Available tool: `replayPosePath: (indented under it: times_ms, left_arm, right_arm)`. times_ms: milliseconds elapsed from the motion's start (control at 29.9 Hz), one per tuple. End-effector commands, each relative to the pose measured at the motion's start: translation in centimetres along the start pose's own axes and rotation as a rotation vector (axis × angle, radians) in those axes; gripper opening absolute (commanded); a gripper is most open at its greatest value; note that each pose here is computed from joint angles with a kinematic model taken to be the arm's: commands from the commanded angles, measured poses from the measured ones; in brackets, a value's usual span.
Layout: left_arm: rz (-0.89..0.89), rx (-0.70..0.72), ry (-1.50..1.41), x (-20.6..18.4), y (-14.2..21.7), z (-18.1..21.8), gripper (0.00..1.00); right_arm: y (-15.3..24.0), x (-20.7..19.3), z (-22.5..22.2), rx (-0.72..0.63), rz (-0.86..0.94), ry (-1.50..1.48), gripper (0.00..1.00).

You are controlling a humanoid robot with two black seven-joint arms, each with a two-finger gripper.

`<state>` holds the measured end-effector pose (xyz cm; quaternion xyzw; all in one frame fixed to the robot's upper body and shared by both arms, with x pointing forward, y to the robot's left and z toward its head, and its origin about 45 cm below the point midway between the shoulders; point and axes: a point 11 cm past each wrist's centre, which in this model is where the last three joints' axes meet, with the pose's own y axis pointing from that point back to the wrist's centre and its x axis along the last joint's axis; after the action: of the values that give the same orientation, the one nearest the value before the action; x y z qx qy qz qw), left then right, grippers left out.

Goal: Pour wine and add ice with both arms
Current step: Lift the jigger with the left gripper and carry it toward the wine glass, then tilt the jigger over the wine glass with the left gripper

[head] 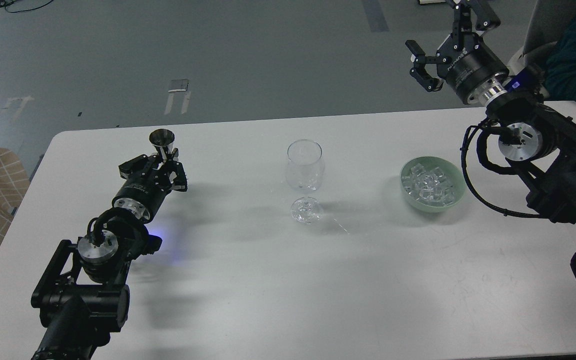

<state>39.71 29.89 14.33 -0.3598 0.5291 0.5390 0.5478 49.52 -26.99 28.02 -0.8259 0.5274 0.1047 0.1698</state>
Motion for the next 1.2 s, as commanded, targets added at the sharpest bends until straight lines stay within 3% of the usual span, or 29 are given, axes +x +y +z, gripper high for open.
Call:
replayPosePath:
  times_ms: [0, 301, 602, 1170]
  left_arm:
    - [-0.037, 0.080, -0.060, -2.1, -0.3, -2.2, 0.00]
    - [-0.042, 0.201, -0.107, -4.5, 0.6, -6.0, 0.00]
    - [-0.050, 0.292, -0.164, -6.3, 1.0, -7.4, 0.00]
    - [0.000, 0.303, -0.295, -10.7, 0.7, -8.7, 0.00]
  right_arm:
    - [0.0, -0.1, 0.0, 0.000, -0.001, -0.001, 1.00]
    - [0.2, 0.2, 0.2, -0.005, 0.004, 0.000, 1.00]
    - [0.3, 0.2, 0.4, -0.007, 0.010, -0.002, 1.00]
    - [0.3, 0.2, 0.5, -0.009, 0.009, -0.002, 1.00]
